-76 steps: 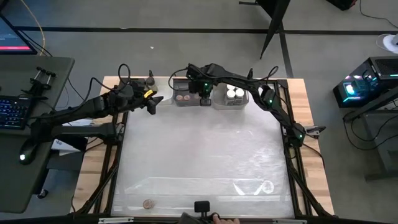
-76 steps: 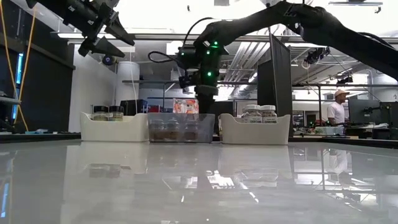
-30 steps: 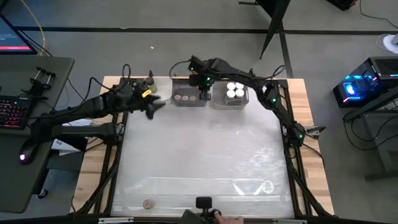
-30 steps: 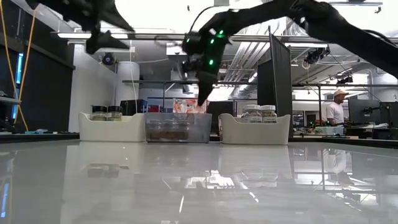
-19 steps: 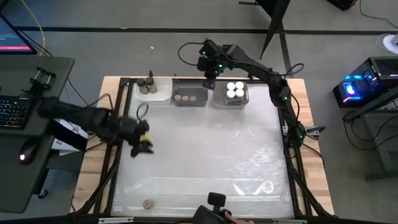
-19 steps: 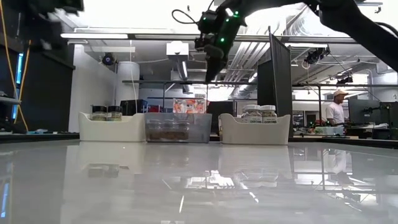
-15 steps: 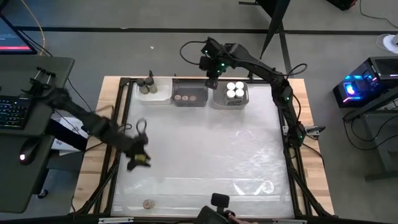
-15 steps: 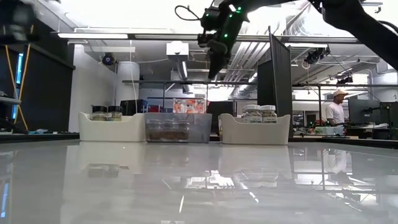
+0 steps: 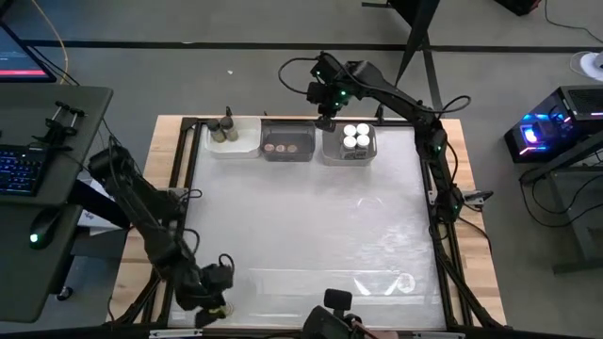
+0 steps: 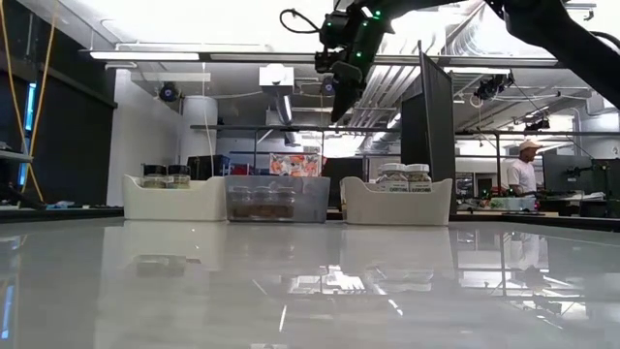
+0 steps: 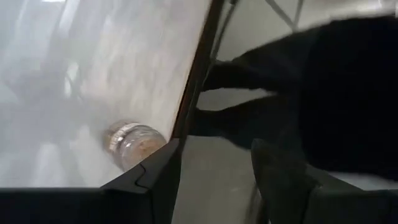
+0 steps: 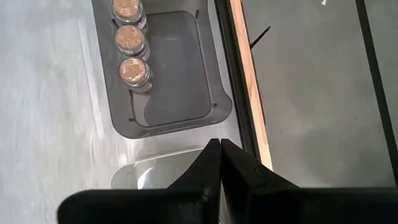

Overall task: Sort spices by type
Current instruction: Put the brown seasoning bottle into the black bin

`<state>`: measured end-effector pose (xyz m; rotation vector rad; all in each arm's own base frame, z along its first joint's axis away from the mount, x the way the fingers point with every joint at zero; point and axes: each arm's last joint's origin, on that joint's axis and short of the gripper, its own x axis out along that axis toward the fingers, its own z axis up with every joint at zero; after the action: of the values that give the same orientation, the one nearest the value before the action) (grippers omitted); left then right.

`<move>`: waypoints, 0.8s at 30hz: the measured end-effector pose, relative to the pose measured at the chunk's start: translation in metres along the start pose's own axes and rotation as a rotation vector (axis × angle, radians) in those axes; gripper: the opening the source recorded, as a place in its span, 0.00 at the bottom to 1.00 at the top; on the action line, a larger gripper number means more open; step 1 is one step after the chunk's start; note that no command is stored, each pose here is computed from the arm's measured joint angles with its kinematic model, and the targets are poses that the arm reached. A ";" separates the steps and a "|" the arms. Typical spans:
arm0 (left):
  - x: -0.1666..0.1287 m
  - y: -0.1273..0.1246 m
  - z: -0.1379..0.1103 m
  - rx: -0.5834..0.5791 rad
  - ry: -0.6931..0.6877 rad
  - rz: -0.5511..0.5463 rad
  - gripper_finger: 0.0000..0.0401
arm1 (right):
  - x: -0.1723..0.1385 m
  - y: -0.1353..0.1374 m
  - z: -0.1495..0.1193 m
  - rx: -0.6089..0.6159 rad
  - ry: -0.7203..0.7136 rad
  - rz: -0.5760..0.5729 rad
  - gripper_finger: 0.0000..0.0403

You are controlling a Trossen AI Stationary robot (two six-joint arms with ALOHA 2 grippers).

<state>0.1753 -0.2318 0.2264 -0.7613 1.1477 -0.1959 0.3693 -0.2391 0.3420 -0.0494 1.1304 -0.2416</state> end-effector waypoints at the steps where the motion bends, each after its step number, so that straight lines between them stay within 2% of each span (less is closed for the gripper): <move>1: 0.005 0.000 0.000 -0.058 0.000 0.003 0.45 | 0.000 -0.001 0.000 0.002 -0.002 0.000 0.00; 4: 0.016 0.002 -0.001 -0.156 0.008 0.023 0.45 | 0.000 -0.003 -0.001 0.006 -0.003 0.000 0.00; 12: 0.025 0.006 -0.002 -0.149 0.064 0.057 0.47 | 0.000 -0.002 0.000 0.007 -0.023 0.040 0.00; 20: 0.025 0.007 -0.001 -0.077 0.074 0.059 0.66 | 0.000 -0.001 0.000 0.025 -0.025 0.046 0.00; 24: 0.025 0.008 -0.002 -0.211 0.080 0.071 0.71 | 0.000 -0.001 0.000 0.048 -0.025 0.049 0.00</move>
<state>0.1826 -0.2393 0.2028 -0.9033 1.2830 -0.0465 0.3694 -0.2397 0.3421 0.0180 1.0988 -0.2236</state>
